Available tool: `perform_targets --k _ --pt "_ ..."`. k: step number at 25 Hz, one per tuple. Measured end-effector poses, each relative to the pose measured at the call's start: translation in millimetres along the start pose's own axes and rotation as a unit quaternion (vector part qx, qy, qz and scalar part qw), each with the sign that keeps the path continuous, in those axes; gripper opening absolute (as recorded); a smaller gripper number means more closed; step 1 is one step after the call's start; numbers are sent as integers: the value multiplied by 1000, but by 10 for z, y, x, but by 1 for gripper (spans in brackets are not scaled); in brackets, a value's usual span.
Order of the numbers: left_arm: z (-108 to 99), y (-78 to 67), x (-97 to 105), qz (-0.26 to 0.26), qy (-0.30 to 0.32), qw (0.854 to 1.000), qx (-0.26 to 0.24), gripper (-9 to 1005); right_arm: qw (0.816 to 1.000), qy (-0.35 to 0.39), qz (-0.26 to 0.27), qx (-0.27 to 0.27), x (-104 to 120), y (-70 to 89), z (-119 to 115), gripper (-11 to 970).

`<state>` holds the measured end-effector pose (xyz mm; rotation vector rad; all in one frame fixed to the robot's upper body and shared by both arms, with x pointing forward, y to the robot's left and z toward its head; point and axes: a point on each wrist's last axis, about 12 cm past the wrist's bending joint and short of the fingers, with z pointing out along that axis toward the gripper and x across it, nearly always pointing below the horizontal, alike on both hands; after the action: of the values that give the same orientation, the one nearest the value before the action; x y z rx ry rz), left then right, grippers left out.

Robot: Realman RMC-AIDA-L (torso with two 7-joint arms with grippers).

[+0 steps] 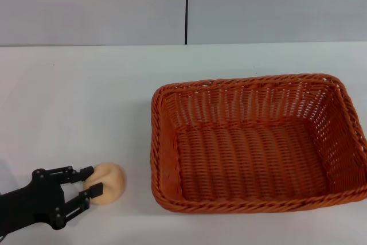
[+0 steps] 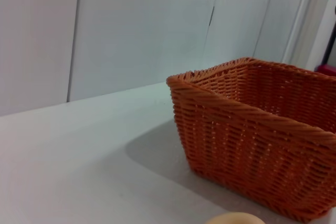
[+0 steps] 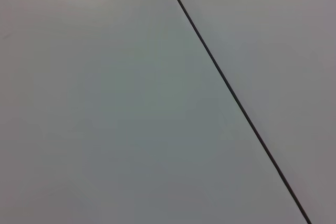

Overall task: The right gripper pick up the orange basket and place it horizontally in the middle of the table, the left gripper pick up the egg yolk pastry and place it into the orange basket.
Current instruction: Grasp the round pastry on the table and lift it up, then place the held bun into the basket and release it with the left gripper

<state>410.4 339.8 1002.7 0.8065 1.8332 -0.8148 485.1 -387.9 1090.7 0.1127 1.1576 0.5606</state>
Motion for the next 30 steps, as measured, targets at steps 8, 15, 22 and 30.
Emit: perform_targets --k 8,15,22,30 --pt "17 5 -9 4 -2 1000 -1 383 1000 1 -2 2 5 -7 -6 495" --pt "-33 73 -100 3 -39 999 -26 138 1000 2 -3 3 3 -10 -12 495" --pt "-188 137 -312 -9 -173 980 -97 102 1000 7 -1 4 28 2 -48 495" --pt "368 -43 -653 2 -231 972 47 61 1000 20 8 2 99 31 -59 495"
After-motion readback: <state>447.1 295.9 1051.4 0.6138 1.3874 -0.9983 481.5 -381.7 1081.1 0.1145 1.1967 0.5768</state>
